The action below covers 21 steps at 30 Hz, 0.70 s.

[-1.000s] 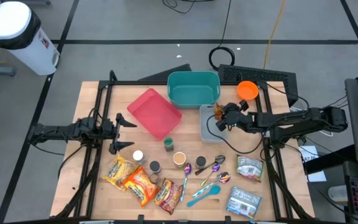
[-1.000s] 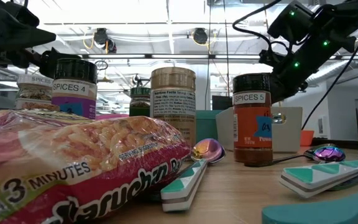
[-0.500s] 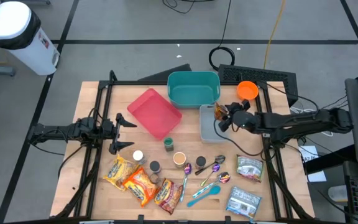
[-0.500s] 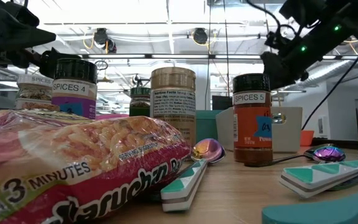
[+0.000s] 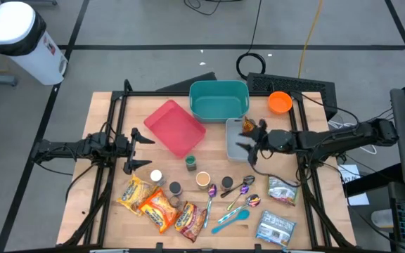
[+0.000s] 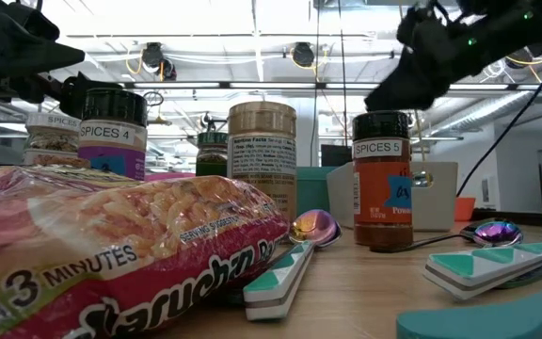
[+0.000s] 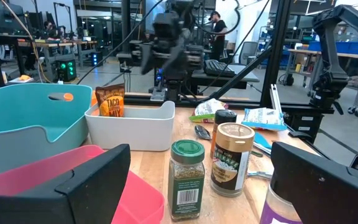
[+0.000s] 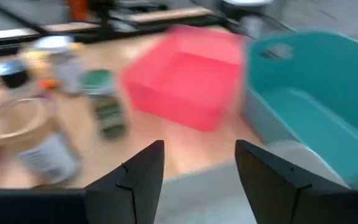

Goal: Pick & Place Food Item
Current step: Put the orange spice bottle into the gray bin

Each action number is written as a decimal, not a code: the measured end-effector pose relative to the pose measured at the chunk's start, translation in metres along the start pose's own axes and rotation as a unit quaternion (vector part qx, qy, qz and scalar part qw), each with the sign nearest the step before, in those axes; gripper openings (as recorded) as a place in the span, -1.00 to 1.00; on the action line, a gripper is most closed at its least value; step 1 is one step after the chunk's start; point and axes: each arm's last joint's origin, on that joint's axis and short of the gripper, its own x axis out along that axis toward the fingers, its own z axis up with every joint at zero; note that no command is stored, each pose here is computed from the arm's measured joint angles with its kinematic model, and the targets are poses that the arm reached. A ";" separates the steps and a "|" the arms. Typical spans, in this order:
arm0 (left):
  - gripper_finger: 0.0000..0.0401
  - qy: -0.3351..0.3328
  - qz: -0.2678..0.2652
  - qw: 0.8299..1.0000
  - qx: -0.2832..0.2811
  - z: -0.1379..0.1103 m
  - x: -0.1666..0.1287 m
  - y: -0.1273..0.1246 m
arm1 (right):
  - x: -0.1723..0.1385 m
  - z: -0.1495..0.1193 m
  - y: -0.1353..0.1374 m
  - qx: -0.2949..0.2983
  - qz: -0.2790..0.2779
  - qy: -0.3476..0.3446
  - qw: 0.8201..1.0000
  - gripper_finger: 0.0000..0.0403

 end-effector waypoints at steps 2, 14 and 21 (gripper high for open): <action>0.98 0.000 0.000 1.000 0.000 0.000 0.000 0.000 | 0.003 0.000 0.009 -0.030 0.044 -0.007 0.999 -0.01; 0.98 0.000 0.000 1.000 0.000 0.000 0.000 0.000 | 0.018 -0.010 0.056 -0.081 0.223 -0.041 0.971 0.56; 0.98 0.000 0.000 1.000 0.000 0.000 0.000 0.000 | 0.017 -0.012 0.070 -0.083 0.246 -0.032 0.965 0.73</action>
